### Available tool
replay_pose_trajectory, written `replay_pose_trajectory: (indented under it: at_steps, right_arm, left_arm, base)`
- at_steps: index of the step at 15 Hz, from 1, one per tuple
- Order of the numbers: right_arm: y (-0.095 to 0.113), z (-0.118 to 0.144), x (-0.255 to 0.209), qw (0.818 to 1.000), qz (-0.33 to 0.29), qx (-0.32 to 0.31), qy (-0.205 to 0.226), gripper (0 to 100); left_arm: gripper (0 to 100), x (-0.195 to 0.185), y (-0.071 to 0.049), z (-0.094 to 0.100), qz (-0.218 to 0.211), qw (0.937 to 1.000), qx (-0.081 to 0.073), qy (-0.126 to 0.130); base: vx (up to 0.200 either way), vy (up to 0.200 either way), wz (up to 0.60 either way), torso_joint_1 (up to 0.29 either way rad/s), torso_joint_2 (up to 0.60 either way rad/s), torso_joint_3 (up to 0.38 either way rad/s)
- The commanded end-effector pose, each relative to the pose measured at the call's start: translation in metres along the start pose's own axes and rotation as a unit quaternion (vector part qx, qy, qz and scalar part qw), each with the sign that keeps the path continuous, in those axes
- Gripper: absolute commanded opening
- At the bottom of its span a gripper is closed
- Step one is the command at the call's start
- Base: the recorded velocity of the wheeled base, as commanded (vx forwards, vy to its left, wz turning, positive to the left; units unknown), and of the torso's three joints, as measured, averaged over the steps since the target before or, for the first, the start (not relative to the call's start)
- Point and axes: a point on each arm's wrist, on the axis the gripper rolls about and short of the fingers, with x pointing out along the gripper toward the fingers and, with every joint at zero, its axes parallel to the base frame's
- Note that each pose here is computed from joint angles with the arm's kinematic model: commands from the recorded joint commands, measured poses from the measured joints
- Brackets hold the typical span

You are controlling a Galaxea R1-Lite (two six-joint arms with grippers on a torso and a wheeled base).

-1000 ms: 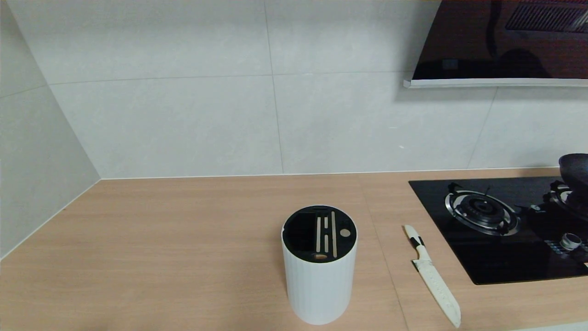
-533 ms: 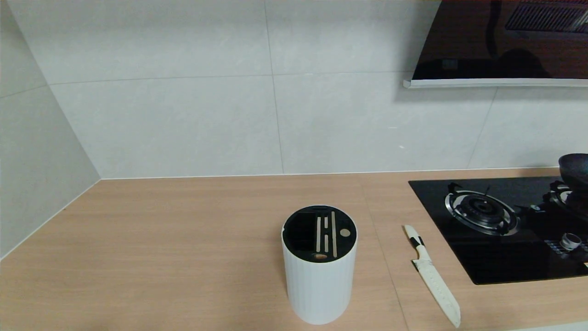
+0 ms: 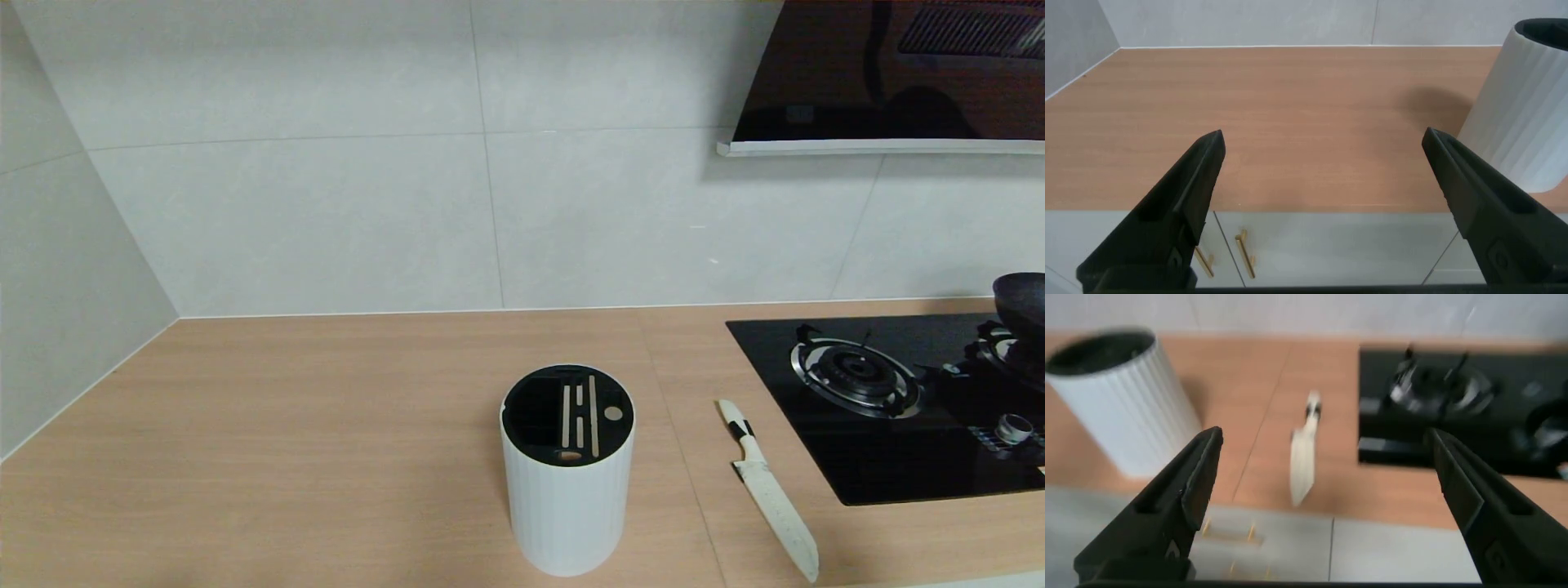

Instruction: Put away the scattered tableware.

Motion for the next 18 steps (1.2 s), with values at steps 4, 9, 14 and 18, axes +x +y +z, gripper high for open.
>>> replay_pose_trajectory:
  at_steps: [4,9,14,18]
  right_arm:
    - [-0.001,0.035,0.081,0.985,0.042,0.004,0.167,100]
    - [0.011,0.032,0.153,0.98,0.051,-0.019,0.192,100]
    - [0.023,0.022,0.216,0.984,0.014,-0.039,0.173,100]
    - [0.029,0.009,0.225,0.978,0.02,-0.045,0.202,100]
  left_arm:
    - [100,0.0,0.0,0.0,0.0,1.0,0.0,0.0]
    - [100,0.0,0.0,0.0,0.0,1.0,0.0,0.0]
    - [100,0.0,0.0,0.0,0.001,1.0,0.0,0.0]
    - [100,0.0,0.0,0.0,0.0,1.0,0.0,0.0]
  base:
    - [0.0,0.0,0.0,0.0,0.0,0.0]
    - [0.0,0.0,0.0,0.0,0.0,0.0]
    - [0.0,0.0,0.0,0.0,0.0,0.0]
    - [0.0,0.0,0.0,0.0,0.0,0.0]
